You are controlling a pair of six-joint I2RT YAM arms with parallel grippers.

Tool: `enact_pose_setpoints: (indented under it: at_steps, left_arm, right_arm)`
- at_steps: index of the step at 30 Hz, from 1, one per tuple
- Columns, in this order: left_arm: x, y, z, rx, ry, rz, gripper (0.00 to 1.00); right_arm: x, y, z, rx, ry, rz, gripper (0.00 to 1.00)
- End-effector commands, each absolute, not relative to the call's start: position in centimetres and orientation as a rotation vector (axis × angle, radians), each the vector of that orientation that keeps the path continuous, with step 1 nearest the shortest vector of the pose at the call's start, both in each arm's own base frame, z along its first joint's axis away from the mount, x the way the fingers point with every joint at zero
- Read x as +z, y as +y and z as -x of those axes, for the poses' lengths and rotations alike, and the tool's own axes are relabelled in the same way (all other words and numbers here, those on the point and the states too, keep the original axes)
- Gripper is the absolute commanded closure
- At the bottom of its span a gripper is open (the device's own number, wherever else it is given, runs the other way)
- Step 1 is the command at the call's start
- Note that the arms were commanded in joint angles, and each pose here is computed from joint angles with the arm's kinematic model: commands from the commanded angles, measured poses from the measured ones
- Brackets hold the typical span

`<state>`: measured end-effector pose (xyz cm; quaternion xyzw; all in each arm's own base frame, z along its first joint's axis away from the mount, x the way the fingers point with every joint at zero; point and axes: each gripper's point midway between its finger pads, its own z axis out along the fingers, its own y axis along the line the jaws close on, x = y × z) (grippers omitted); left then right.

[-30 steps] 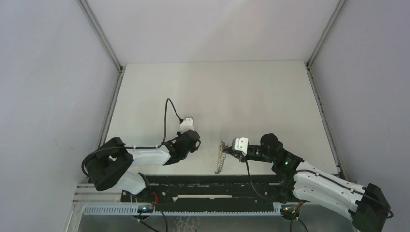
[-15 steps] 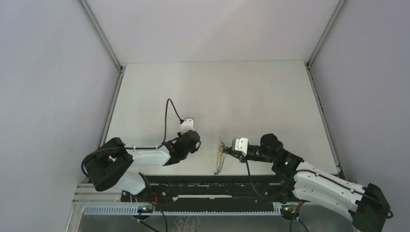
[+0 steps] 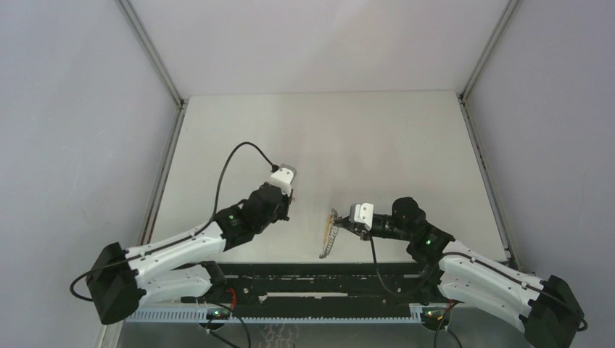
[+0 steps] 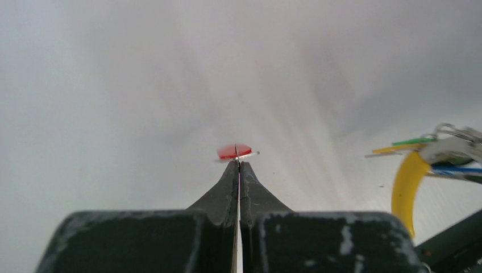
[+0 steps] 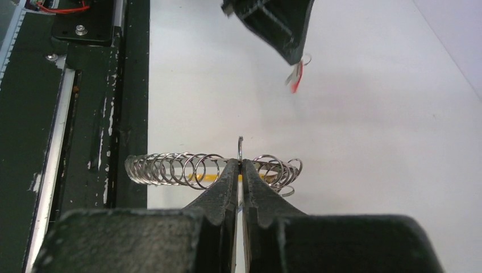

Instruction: Put the keys on the keyring

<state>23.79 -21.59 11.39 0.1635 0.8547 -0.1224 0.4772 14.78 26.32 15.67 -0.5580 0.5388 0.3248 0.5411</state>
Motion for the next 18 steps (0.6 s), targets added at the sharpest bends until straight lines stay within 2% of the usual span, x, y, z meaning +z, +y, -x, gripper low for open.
enact_pose_setpoints:
  at_steps: [1,9,18]
  left_arm:
    - [16.4,-22.4,-22.4,-0.319,1.956,-0.746,1.0]
    - [21.1,-22.3,-20.7,-0.288,1.742,-1.129,1.0]
    - [22.8,-22.6,-19.2,-0.245,1.464,-1.434,1.0]
  right_arm:
    - [19.4,27.1,-15.5,0.788,1.125,1.293,1.0]
    - [19.8,28.2,-16.2,0.745,1.045,1.431,1.0]
    - [20.2,29.4,-17.8,0.668,1.007,1.497,1.0]
